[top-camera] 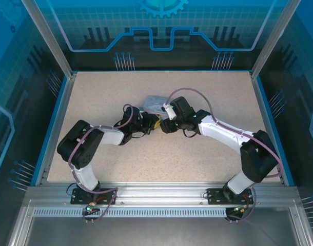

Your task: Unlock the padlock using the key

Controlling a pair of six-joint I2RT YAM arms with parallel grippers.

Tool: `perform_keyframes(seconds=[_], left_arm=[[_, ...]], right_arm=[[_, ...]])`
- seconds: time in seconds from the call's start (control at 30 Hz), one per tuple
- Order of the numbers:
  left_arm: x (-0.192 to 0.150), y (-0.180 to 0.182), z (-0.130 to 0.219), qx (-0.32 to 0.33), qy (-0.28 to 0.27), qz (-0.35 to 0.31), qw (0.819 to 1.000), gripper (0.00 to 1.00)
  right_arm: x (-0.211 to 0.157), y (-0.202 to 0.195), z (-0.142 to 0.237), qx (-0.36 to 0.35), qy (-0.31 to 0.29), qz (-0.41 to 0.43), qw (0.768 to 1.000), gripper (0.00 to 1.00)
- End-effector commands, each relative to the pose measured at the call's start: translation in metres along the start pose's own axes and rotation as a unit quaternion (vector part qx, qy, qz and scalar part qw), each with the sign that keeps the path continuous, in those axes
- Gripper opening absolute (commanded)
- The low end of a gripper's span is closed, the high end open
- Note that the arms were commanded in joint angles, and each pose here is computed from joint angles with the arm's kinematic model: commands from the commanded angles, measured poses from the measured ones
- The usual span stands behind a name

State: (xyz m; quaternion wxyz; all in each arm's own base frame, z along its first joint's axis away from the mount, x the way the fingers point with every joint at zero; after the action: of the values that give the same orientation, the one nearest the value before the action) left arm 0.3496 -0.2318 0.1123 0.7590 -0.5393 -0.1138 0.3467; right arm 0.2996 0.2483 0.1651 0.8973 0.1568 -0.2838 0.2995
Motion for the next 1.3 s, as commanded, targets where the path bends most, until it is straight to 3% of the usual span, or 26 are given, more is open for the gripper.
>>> perform_keyframes(seconds=[0.0,0.97,1.1,1.23,1.27], left_arm=[[-0.006,-0.02,0.005,-0.008,0.032,-0.008,0.999,0.0],[-0.007,-0.027,0.002,-0.01,0.06,0.002,0.998,0.0],[-0.007,-0.027,0.001,-0.01,0.063,0.002,0.998,0.0],[-0.007,-0.025,0.0,-0.007,0.062,0.002,0.998,0.0],[-0.007,-0.025,0.001,-0.008,0.062,0.001,0.998,0.0]], right_arm=[[-0.004,-0.005,-0.009,-0.02,0.011,0.042,0.999,0.47],[0.008,-0.005,-0.051,-0.043,0.04,0.081,0.995,0.33],[0.009,-0.007,-0.053,-0.051,0.04,0.08,0.995,0.21],[0.013,-0.004,-0.054,-0.033,0.032,0.064,0.997,0.0],[0.014,-0.001,-0.053,-0.018,0.029,0.056,0.998,0.0]])
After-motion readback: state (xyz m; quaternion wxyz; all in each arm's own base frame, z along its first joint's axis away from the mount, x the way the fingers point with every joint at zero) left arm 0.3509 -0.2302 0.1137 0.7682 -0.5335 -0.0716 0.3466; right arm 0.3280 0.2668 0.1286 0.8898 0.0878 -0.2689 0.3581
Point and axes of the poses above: each hand's point on the last joint's axis, 136 mm out from that joint toward the fingers, its own z axis back along the fingers, its own y axis along the line the jaws close on, x = y × z, the point moved 5 cm from there along z, back along the fingers, and after that the axes turned 4 degrees about z, right-handed, at the moved point
